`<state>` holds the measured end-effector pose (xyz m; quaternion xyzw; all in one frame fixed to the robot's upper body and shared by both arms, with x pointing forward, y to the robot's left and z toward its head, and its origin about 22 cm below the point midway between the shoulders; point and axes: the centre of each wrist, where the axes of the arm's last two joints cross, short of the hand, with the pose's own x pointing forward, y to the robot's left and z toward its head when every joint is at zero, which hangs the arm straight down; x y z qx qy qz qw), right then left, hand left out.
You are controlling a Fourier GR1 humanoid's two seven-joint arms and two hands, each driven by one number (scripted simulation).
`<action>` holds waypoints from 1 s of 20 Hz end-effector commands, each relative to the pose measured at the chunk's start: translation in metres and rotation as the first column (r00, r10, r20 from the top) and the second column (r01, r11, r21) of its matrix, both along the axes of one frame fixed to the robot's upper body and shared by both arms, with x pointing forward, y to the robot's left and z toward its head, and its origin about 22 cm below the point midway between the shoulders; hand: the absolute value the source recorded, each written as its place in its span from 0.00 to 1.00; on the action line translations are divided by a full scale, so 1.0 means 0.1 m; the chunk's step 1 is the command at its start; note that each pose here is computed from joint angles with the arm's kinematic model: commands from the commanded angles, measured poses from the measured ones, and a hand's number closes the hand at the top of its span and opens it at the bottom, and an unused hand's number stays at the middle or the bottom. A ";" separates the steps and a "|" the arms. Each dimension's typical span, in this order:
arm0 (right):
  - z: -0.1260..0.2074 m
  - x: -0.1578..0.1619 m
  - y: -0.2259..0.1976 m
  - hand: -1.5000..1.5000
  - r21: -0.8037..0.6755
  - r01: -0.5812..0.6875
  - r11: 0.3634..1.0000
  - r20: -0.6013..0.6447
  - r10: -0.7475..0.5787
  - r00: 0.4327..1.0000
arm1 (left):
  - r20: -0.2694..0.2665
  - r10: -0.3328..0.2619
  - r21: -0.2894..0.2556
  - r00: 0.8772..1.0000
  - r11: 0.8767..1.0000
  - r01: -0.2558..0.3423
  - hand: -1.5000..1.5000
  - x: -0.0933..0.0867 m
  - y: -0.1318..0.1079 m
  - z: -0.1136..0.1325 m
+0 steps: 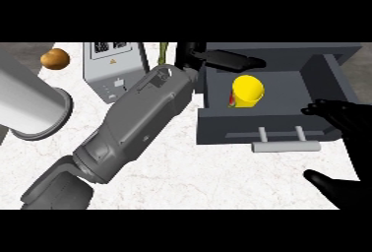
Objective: Pick up the cup, place it into the drawer and close the drawer
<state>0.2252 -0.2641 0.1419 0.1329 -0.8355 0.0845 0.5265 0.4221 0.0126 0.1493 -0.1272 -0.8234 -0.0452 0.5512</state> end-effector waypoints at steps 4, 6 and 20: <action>0.19 -0.14 -0.12 1.00 -0.257 -0.023 0.966 0.024 0.030 0.999 | -0.012 0.046 -0.093 0.999 0.995 -0.047 0.00 0.02 0.49 0.05; 0.18 -0.19 -0.04 1.00 -0.286 -0.034 0.958 0.028 0.044 0.999 | -0.027 0.094 -0.123 0.995 0.988 -0.096 0.00 -0.01 0.59 0.02; -0.24 -0.03 0.01 1.00 -0.488 0.036 0.872 -0.045 -0.067 0.997 | -0.101 0.139 -0.158 0.985 0.975 -0.154 0.00 -0.85 2.02 -0.34</action>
